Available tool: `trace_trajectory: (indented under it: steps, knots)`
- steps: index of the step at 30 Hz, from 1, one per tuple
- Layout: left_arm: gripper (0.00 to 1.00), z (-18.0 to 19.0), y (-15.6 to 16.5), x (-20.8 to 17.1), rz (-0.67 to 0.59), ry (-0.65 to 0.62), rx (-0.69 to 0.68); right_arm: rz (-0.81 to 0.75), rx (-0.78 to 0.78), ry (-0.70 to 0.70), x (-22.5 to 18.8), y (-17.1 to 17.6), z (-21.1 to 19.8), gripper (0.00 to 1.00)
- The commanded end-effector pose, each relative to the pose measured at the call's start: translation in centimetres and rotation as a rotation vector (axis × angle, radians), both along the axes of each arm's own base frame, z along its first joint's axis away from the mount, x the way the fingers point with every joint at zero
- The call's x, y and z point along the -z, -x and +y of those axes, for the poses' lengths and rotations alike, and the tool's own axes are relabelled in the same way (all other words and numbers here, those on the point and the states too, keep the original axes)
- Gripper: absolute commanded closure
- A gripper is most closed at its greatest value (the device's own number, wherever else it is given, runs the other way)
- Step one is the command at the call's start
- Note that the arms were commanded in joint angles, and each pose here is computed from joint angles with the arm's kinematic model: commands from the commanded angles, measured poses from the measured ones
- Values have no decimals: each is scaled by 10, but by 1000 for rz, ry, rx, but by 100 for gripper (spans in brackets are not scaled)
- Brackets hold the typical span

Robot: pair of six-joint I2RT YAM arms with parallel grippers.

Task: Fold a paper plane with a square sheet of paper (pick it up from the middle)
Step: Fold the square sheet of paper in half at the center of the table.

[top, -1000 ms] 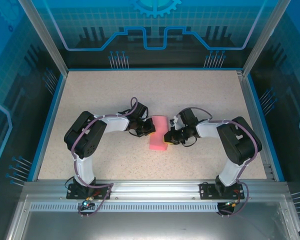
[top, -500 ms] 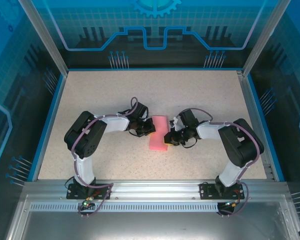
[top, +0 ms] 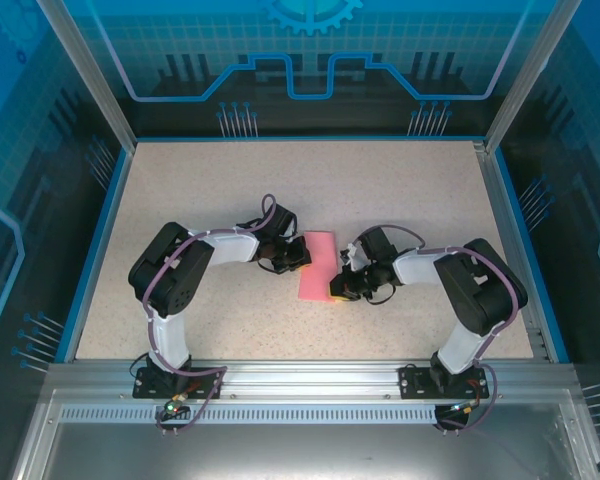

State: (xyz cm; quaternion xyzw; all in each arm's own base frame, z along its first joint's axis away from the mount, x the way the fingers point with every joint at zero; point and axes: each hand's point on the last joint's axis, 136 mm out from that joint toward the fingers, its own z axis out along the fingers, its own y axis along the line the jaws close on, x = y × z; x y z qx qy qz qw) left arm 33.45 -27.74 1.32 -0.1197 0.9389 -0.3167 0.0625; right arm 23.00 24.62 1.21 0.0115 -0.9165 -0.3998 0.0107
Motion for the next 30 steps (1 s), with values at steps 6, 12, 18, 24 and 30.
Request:
trace_trajectory:
  steps: [6,12,18,24,30]
  knots:
    - [100,19,27,41,114,-137,10,-10,-34,4,-8,13,5,91]
    - [100,20,28,41,116,-140,10,39,-32,74,18,22,-3,92]
    - [100,20,27,41,116,-142,12,7,-25,46,1,13,-3,93]
    - [100,20,27,42,114,-145,16,-105,54,-47,-35,-31,-3,92]
    - [100,20,28,44,119,-147,17,-105,106,-59,-28,-65,-4,93]
